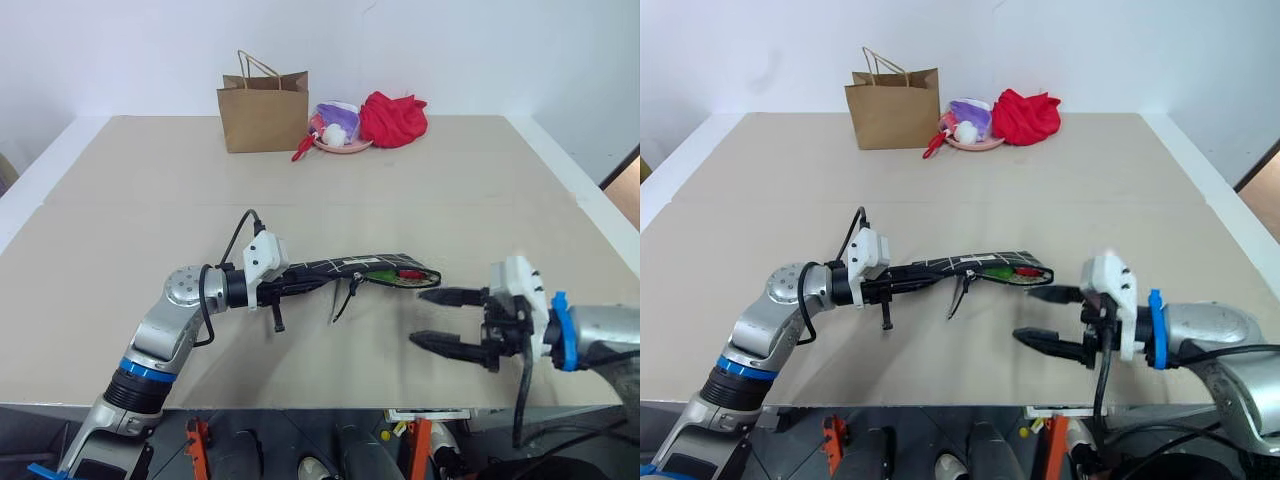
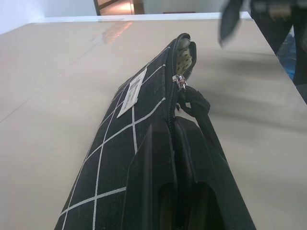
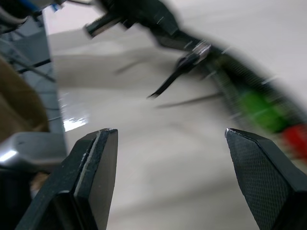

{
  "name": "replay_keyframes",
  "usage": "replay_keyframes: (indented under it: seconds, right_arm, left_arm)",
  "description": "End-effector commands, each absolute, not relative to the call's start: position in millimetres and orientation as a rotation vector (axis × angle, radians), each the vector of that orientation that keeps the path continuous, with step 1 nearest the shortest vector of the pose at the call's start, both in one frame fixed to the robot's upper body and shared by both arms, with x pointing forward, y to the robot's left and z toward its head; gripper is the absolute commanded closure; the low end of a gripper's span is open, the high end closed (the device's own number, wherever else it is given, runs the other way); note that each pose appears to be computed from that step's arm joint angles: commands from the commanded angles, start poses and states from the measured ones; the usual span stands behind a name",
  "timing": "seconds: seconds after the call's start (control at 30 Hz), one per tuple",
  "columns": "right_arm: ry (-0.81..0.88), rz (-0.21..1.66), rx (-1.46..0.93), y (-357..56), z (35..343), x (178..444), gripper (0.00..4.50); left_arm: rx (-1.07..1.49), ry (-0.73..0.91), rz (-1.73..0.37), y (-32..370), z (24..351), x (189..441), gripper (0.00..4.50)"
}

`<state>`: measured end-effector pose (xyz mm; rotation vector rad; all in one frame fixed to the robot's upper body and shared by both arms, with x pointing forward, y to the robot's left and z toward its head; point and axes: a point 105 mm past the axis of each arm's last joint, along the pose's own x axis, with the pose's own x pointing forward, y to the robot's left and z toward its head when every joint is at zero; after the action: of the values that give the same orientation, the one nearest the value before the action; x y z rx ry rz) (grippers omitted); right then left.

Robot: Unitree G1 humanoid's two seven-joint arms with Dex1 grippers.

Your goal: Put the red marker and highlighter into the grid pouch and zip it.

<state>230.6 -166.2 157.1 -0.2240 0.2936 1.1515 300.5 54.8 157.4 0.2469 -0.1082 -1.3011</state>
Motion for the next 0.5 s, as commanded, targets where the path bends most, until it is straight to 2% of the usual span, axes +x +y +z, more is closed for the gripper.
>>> replay_keyframes:
  seconds: [0.03, 0.3, 0.5]
  right_arm:
    - [0.285, 1.108, -0.197, -153, 151, 241, 0.64]
    - [0.278, 0.909, -0.069, -132, 143, 285, 0.64]
    - [0.272, 0.86, -0.02, -118, 151, 294, 0.64]
  left_arm:
    - [0.262, -0.167, -1.305, 53, 171, 300, 4.5]
    - [0.26, -0.175, -1.209, 53, 169, 310, 4.5]
    - [0.245, -0.178, -1.158, 49, 168, 314, 4.5]
